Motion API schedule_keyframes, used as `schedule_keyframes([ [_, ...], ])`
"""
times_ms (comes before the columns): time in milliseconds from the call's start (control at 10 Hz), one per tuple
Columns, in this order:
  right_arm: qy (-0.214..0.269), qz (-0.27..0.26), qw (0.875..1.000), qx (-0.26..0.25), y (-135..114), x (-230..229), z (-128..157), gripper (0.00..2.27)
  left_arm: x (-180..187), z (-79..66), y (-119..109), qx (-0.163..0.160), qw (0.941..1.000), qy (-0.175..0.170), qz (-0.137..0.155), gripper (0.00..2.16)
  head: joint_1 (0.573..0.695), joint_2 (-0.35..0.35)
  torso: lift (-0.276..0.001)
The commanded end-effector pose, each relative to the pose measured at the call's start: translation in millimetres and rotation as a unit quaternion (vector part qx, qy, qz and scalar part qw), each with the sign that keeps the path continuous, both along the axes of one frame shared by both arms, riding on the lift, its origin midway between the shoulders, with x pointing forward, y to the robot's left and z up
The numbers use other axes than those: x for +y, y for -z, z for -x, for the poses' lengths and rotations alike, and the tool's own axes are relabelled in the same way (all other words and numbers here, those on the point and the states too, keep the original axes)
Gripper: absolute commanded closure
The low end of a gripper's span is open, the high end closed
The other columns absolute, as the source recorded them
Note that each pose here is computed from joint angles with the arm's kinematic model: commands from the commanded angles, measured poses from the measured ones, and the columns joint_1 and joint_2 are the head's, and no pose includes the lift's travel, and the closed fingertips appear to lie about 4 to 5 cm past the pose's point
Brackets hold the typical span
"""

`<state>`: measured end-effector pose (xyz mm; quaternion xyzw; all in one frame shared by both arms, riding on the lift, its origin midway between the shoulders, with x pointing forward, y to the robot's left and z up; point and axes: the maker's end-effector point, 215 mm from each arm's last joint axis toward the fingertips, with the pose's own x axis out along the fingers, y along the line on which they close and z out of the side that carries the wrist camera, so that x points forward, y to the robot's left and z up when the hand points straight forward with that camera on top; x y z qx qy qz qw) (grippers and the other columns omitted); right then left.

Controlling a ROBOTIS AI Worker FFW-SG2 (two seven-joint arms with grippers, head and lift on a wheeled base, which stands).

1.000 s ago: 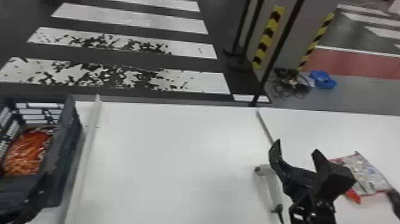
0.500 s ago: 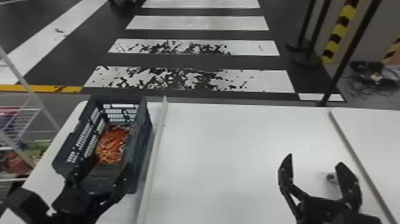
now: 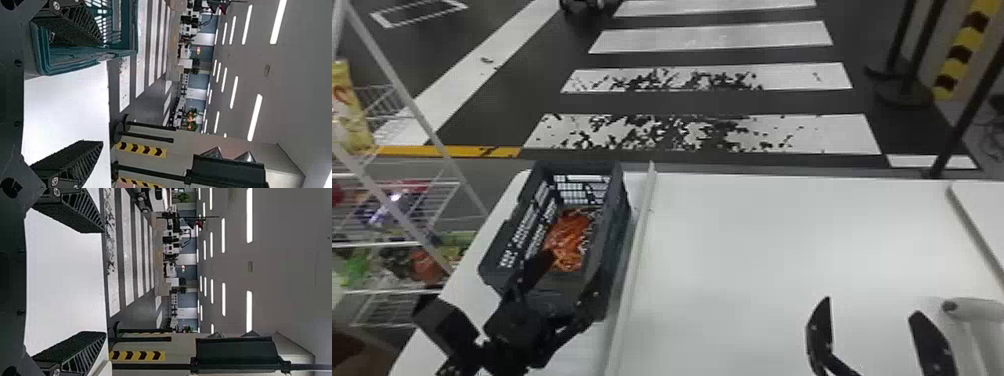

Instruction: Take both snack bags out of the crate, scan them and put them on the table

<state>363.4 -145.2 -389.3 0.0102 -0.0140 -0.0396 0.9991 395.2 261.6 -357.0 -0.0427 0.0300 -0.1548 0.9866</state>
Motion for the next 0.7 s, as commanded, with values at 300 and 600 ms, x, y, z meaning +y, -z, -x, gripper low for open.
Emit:
schedule_keyframes([
  [300,-0.011,0.006,1.000,0.022,18.8,11.3,2.5,0.07,8.7,-13.5,-49.3,0.005,0.9998,-0.012,-0.016,0.09,0.695,0.175,-0.092],
  [600,-0.015,0.007,0.999,0.033,24.4,16.5,0.6,0.07,63.8,-31.9,-94.3,-0.023,0.9983,-0.054,-0.001,0.08,0.695,0.229,-0.092],
])
